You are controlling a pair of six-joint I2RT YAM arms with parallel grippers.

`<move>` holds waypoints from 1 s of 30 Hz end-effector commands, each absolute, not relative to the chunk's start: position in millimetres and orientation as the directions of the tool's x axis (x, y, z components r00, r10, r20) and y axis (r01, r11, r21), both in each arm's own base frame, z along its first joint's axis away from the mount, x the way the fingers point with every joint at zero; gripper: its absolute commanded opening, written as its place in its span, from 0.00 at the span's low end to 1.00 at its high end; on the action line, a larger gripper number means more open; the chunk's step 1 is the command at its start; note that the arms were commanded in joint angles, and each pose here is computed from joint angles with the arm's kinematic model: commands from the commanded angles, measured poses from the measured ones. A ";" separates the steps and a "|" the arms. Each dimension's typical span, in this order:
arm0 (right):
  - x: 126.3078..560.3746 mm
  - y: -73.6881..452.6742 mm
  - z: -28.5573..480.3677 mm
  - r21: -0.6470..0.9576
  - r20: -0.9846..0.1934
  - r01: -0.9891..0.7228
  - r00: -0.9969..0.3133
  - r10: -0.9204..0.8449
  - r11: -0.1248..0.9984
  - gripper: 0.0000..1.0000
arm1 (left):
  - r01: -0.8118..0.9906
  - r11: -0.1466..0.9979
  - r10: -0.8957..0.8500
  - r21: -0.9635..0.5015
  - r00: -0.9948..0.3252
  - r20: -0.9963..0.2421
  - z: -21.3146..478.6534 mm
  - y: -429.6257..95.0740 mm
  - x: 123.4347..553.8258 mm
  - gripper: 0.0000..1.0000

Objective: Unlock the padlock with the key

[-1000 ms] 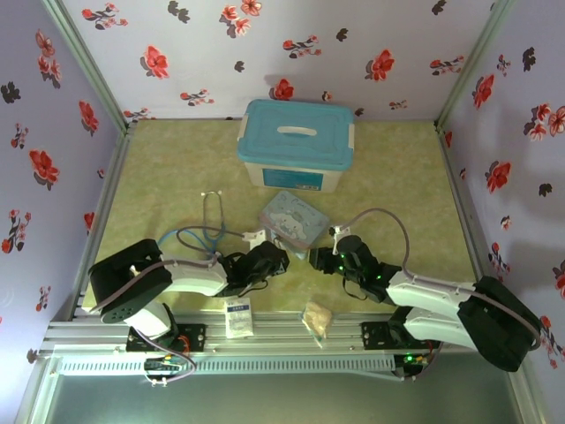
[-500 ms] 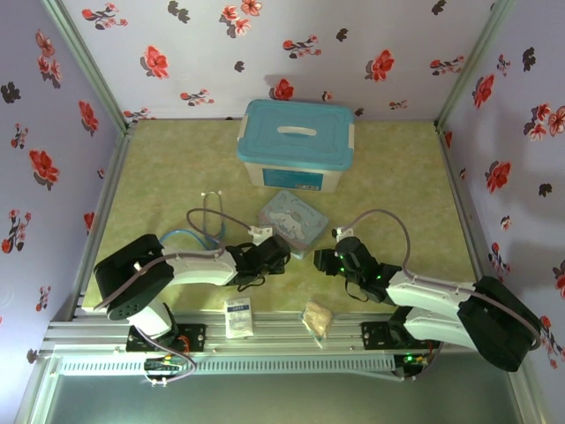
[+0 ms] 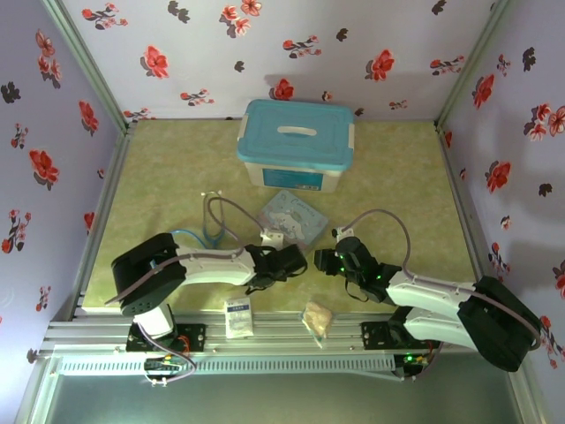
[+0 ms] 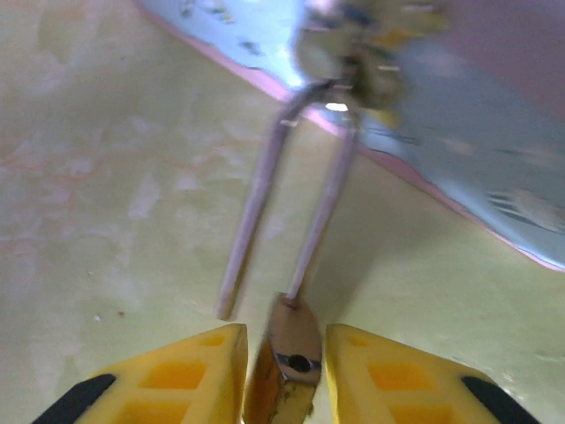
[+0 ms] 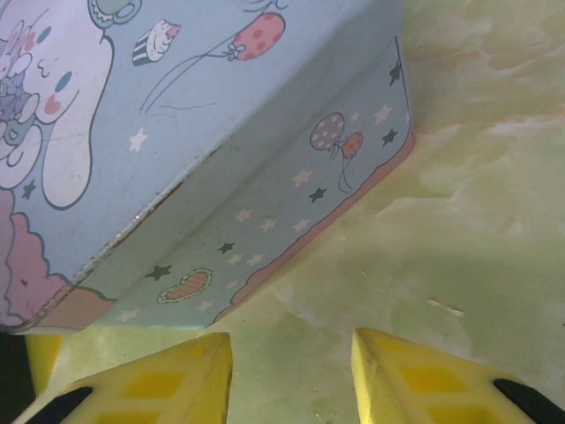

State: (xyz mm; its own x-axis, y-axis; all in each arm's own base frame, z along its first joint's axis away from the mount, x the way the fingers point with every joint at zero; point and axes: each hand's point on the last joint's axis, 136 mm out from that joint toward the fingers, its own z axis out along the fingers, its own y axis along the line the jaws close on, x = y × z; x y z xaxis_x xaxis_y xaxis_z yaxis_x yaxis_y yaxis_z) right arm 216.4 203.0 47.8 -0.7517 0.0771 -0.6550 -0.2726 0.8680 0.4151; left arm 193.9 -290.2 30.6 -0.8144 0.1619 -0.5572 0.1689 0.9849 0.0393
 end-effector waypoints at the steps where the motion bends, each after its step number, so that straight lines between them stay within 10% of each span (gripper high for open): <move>1: 218.2 196.0 46.8 0.406 -0.659 -0.247 -0.746 0.095 0.880 0.40 | 0.182 0.954 0.289 0.238 -0.774 -0.564 37.5 -274.8 194.9 0.29; 8: 215.1 198.8 51.0 0.436 -0.650 -0.250 -0.752 0.110 0.864 0.39 | 0.214 0.952 0.304 0.221 -0.769 -0.562 41.1 -288.1 190.3 0.37; 16: 192.9 213.3 85.9 0.497 -0.660 -0.302 -0.740 0.129 0.814 0.49 | 0.279 0.951 0.124 -0.130 -0.734 -0.667 114.4 -304.9 191.3 0.66; 30: 176.1 310.8 98.6 0.514 -0.659 -0.313 -0.740 0.135 0.799 0.54 | 0.206 0.904 -0.085 -0.375 -0.771 -0.631 128.5 -247.4 251.5 0.66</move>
